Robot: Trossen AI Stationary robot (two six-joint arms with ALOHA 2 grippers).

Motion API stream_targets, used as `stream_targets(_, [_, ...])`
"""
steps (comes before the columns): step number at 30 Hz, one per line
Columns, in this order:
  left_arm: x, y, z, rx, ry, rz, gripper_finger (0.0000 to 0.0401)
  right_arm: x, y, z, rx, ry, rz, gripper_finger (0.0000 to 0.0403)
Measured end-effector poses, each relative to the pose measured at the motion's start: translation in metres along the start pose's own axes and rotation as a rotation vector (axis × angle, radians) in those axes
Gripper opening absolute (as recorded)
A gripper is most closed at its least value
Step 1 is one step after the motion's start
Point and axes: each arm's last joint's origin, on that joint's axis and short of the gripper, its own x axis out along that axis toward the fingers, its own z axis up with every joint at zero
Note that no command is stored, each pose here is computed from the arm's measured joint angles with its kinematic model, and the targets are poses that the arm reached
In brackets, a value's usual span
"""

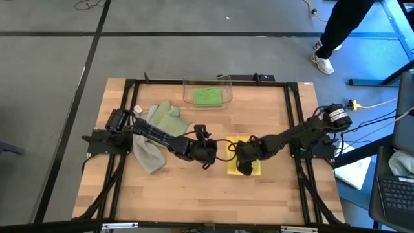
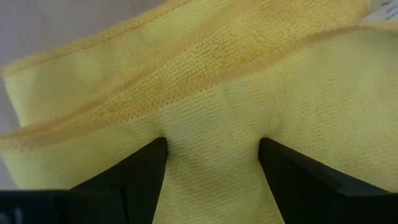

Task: Fold microfiber towels
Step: Fold the yellow microfiber cloth

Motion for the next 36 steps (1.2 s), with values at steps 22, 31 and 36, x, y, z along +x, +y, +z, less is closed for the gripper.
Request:
stream_targets(22, [0.000, 0.000, -0.001, 0.007, 0.007, 0.000, 0.0176, -0.003, 0.011, 0.005, -0.911, -0.104, -0.048, 0.0263])
stream_targets(31, [0.002, 0.002, 0.000, 0.001, 0.006, 0.004, 0.0176, -0.036, 0.035, 0.014, -0.871, -0.057, -0.090, 0.0263])
stream_targets(36, [0.002, 0.002, 0.000, -0.006, 0.003, 0.005, 0.0176, -0.062, 0.053, 0.024, -0.787, -0.100, -0.109, 0.0263])
